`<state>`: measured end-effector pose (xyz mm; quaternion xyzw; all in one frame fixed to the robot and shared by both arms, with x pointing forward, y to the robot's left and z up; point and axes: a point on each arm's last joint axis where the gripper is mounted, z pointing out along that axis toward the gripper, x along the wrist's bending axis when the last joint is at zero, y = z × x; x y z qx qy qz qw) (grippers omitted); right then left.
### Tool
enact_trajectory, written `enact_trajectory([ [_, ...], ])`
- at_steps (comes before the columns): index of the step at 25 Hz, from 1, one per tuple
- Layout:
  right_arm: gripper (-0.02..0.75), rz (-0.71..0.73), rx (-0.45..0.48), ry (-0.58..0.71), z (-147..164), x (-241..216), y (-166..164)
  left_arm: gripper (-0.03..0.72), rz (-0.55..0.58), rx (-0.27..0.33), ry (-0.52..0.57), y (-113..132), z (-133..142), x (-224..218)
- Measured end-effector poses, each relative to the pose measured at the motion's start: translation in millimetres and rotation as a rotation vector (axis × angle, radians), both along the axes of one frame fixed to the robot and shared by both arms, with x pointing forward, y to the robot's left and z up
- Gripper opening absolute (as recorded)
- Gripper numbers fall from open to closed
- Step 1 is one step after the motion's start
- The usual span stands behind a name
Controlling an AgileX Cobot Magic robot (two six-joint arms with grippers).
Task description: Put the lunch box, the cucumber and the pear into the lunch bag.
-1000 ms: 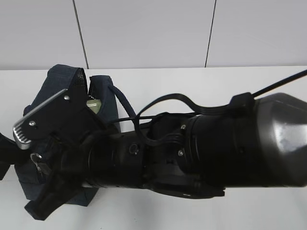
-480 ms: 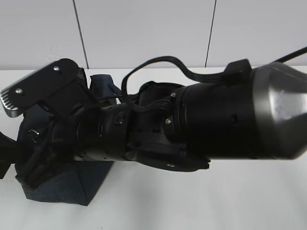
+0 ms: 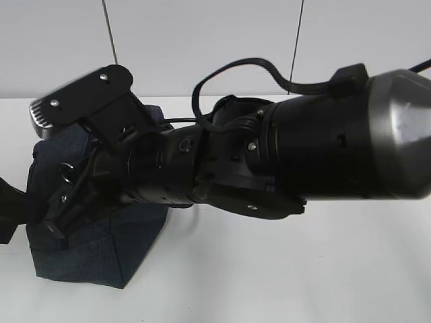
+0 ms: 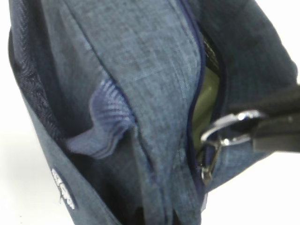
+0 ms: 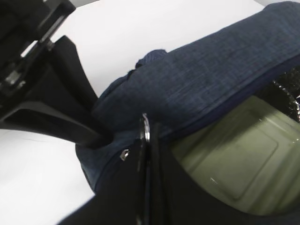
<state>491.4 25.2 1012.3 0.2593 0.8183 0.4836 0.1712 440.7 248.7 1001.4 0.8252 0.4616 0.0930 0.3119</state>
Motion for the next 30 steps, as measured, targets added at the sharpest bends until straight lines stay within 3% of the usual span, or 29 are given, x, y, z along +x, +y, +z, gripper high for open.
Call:
enact_trajectory([
  [15,0.0,-0.094,0.041,-0.06,34.5,34.6,-10.3,0.008,-0.005,0.002,-0.003,-0.1,0.9,0.7],
  [30,0.0,-0.301,0.116,0.052,45.1,85.0,-26.5,0.007,-0.017,0.004,0.005,-0.4,0.5,-0.4],
])
